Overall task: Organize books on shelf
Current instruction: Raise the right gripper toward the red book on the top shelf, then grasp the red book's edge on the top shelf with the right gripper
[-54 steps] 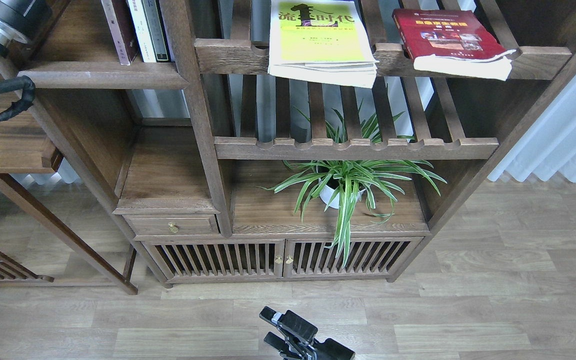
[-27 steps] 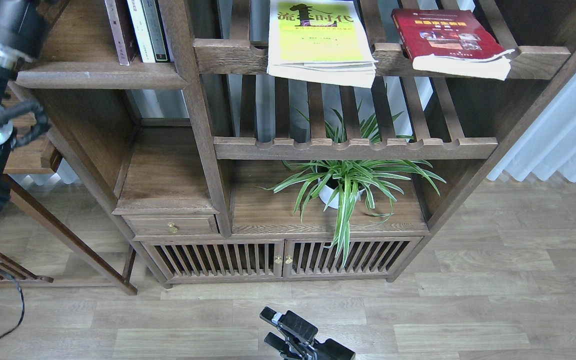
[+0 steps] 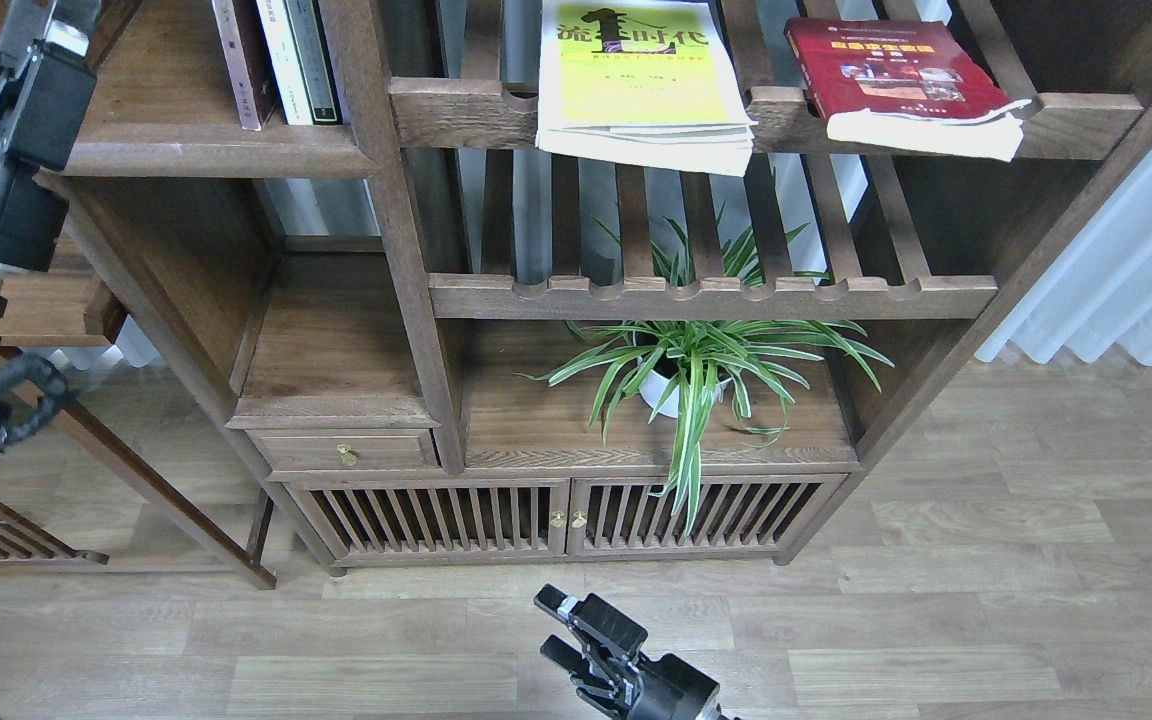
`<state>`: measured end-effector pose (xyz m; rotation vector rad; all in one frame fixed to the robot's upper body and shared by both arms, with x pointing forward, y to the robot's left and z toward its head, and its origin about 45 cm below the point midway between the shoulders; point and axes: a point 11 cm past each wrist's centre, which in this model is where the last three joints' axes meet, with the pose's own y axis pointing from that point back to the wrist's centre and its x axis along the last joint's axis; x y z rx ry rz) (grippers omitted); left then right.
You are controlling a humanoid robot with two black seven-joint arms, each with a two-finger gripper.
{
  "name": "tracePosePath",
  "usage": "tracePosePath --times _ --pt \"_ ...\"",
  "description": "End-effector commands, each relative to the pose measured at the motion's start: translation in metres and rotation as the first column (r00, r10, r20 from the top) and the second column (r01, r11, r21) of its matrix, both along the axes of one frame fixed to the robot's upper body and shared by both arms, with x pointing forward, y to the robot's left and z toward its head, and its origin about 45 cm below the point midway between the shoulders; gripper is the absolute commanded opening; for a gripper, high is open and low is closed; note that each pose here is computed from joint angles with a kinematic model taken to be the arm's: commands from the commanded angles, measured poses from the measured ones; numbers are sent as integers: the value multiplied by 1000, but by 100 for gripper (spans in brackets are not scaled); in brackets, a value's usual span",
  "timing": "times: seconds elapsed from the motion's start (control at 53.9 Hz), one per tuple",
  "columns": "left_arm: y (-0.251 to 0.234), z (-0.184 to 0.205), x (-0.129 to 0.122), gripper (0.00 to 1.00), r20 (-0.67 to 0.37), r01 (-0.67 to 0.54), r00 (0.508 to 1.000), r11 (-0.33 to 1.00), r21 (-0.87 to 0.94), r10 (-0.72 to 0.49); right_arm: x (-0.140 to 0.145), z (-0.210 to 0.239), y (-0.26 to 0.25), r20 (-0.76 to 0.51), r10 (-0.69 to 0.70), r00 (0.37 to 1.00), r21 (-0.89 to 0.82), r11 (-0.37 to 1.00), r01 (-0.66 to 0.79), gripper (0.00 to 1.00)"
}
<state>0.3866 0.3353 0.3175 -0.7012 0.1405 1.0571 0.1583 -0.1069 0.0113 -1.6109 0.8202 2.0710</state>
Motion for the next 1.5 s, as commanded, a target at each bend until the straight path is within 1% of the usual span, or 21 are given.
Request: tracePosePath --times 0.0,0.13,0.167,0.223,0.297,0.334,0.427,0.538,0.557,0.594,0.761,0.835,0.984,1.169,1.262,1.485 --pt "4 -24 -10 100 -60 -9 998 1000 1 9 13 12 -2 35 -35 999 26 999 34 96" --pt "7 -53 -24 100 -133 -16 991 1000 5 17 31 28 -7 81 -87 993 60 995 82 96" --pt "9 -62 -28 100 -157 -23 987 1000 4 23 41 37 -11 107 -118 987 79 991 110 96" --pt "10 -68 -31 100 -171 -25 985 1000 3 25 47 42 -15 122 -139 983 89 988 128 96" --pt "13 -76 -35 100 -192 -32 981 999 5 32 54 47 -42 158 -145 977 48 989 139 96" --pt "13 -78 -36 100 -196 -33 980 999 4 33 56 51 -47 172 -144 974 43 989 139 96" --pt "14 -86 -41 100 -219 -37 975 999 6 37 73 87 -63 266 -166 950 86 985 148 95" --pt "14 -87 -41 100 -221 -37 975 999 5 37 94 115 -87 326 -252 911 134 966 220 95" --pt "15 -87 -41 100 -220 -38 975 999 4 38 104 124 -104 348 -308 886 150 951 272 93" --pt "15 -87 -41 100 -220 -39 975 999 5 39 107 128 -108 356 -322 877 155 946 284 92" --pt "18 -90 -41 100 -231 -49 972 999 10 50 116 142 -115 394 -343 853 173 939 298 91" --pt "18 -90 -40 100 -232 -48 971 999 11 50 125 151 -122 418 -363 833 182 932 315 92" --pt "19 -91 -40 100 -232 -50 971 999 11 51 149 181 -143 491 -421 763 219 907 359 93" --pt "19 -92 -40 100 -236 -52 970 999 11 53 174 222 -154 573 -450 685 269 893 361 93" --pt "19 -92 -40 100 -236 -52 970 999 11 53 182 237 -158 601 -458 656 285 889 359 93" --pt "19 -93 -41 100 -239 -53 970 999 10 54 189 251 -162 633 -445 634 278 894 351 93"
